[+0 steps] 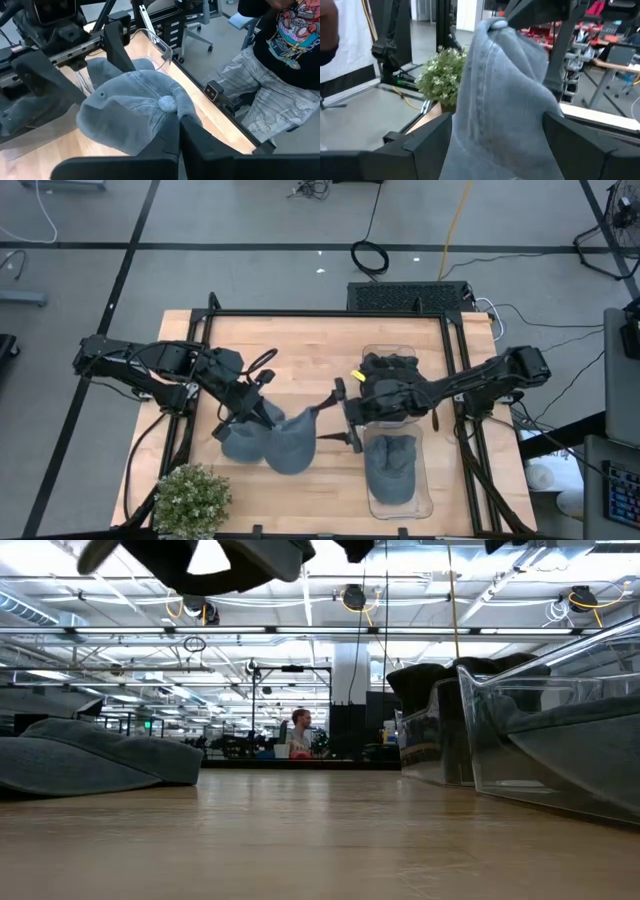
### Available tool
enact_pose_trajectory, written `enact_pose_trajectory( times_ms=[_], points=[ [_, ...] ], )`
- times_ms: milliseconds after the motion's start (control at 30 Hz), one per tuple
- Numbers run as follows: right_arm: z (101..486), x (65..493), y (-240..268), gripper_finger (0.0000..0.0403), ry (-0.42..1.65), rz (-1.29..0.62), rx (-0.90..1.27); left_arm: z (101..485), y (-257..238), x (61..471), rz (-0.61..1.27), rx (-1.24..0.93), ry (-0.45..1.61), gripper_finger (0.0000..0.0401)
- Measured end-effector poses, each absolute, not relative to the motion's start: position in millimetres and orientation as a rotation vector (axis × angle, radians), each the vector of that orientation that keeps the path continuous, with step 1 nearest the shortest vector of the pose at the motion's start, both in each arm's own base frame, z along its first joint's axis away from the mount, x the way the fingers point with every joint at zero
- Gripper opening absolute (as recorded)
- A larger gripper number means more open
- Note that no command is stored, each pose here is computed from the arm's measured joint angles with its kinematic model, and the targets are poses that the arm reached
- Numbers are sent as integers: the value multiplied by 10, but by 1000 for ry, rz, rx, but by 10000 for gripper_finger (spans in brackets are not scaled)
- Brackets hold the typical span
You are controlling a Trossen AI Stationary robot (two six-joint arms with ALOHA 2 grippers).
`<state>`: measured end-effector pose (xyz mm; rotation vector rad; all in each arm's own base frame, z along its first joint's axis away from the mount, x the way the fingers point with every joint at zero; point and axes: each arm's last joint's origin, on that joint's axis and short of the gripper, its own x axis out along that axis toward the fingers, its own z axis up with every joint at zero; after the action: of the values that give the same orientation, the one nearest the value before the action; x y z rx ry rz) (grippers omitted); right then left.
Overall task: Pick & Place hat
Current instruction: Put the top blue cap into the bottom transparent bin
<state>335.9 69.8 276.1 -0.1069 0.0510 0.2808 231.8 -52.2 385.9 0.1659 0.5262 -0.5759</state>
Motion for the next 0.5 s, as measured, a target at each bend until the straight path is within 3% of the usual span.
enact_pose_trajectory(
  times_ms=[500],
  points=[
    [2644, 3529, 588, 298, -31, 266, -185, 3860, -551, 2307, -624, 142, 526, 1]
  ],
)
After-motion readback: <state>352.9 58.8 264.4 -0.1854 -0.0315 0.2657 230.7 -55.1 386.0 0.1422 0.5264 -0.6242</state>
